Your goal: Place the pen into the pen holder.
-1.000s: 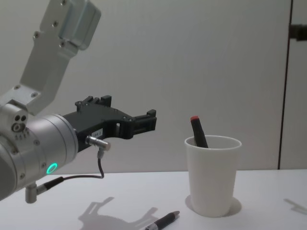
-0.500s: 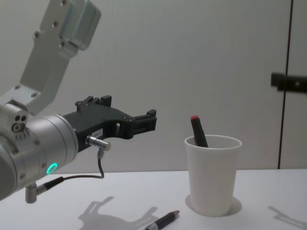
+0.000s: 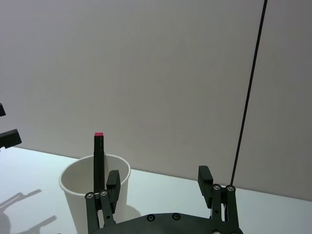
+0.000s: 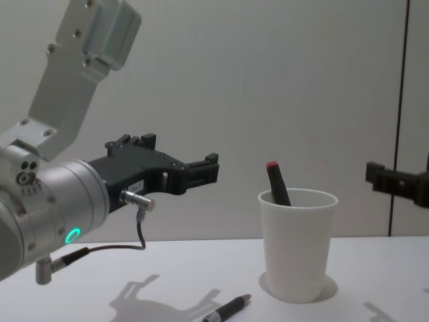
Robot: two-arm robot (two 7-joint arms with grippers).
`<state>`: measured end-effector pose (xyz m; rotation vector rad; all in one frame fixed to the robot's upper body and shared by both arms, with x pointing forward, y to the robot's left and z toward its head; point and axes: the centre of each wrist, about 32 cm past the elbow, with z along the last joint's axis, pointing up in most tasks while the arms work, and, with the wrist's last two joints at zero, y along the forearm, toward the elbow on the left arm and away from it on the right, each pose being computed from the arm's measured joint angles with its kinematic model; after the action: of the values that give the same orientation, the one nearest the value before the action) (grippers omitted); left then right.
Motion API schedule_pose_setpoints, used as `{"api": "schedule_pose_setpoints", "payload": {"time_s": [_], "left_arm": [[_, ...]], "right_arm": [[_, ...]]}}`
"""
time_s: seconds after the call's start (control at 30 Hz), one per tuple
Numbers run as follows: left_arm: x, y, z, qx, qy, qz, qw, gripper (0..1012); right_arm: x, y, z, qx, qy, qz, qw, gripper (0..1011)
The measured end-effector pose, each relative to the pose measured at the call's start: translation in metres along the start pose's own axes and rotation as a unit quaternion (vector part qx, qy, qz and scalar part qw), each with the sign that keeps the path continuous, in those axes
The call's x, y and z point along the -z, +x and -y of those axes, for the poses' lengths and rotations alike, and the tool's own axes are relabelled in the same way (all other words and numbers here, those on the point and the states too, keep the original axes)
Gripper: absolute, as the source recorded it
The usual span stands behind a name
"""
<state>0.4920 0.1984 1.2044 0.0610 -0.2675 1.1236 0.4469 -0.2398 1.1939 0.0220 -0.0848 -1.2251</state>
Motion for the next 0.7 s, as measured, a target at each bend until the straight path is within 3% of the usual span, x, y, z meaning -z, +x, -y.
{"api": "schedule_pose_setpoints", "payload": {"time_s": [0.43, 0.7], "left_arm": [[-0.0025, 0.0006, -0.0010, 0.004, 0.007, -0.002, 1.0000, 1001], [-0.0149, 0.0038, -0.0054, 0.024, 0.033, -0.016, 0.9990, 1001]], "right_arm": [[0.005, -0.004, 0.003, 0.002, -0.002, -0.005, 1.0000, 1001], [0.005, -0.004, 0.003, 0.002, -0.001, -0.005, 1.0000, 1001]]}}
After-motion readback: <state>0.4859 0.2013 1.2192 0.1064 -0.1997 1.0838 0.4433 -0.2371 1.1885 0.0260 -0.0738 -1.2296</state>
